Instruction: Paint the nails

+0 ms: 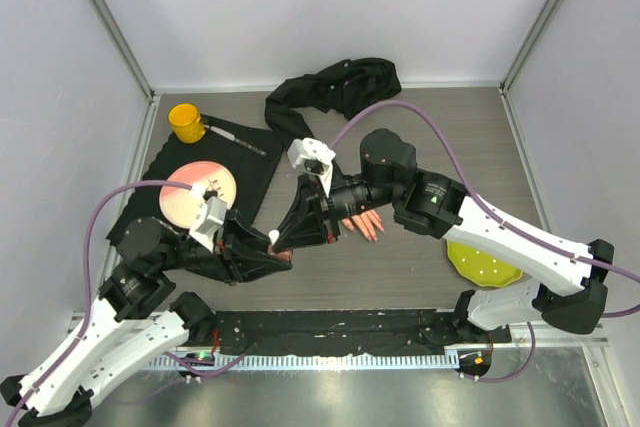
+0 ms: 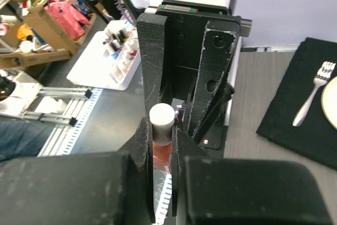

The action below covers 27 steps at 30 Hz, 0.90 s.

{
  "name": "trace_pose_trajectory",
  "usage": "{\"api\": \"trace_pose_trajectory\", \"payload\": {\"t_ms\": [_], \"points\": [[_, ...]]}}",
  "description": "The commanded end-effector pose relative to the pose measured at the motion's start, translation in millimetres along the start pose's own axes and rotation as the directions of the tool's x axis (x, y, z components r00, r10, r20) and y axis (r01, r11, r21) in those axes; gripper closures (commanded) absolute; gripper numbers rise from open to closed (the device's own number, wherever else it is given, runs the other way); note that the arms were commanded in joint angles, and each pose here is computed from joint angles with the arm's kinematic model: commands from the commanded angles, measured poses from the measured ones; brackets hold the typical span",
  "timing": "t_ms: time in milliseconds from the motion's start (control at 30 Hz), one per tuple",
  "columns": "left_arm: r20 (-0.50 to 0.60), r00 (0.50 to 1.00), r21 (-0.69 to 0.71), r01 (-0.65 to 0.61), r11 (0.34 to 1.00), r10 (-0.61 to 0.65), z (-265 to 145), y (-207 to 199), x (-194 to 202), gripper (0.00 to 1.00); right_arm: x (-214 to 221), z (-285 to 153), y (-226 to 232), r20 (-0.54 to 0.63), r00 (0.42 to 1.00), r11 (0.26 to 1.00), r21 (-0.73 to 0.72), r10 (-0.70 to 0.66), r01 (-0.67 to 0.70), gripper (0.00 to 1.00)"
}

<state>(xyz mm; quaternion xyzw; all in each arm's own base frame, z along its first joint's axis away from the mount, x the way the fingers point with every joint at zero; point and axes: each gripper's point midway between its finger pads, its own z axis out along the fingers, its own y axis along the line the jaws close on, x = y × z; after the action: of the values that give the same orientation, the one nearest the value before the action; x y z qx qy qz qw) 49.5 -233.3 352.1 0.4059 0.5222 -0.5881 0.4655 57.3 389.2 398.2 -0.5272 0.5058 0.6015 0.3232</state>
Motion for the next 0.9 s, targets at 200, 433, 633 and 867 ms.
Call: {"api": "trace_pose_trajectory", "payload": {"t_ms": [200,433,633,867], "points": [[0.204,0.950,-0.488,-0.111,0.866,0.237,-32,62,-78,1.00,11,-3,-81,0.061,0.994,0.708,0.706,-0.089,0.020,0.99],[0.140,0.952,-0.545,-0.155,0.824,0.271,-26,85,-78,1.00,35,8,-87,0.045,0.994,0.178,0.984,-0.100,-0.027,0.99],[0.113,0.960,-0.526,-0.160,0.835,0.255,-28,81,-65,1.00,30,17,-82,0.029,0.994,0.287,0.958,-0.107,0.003,0.79],[0.103,0.967,-0.516,-0.149,0.844,0.234,-34,76,-51,1.00,17,14,-62,-0.001,0.994,0.457,0.888,-0.113,0.052,0.34]]}}
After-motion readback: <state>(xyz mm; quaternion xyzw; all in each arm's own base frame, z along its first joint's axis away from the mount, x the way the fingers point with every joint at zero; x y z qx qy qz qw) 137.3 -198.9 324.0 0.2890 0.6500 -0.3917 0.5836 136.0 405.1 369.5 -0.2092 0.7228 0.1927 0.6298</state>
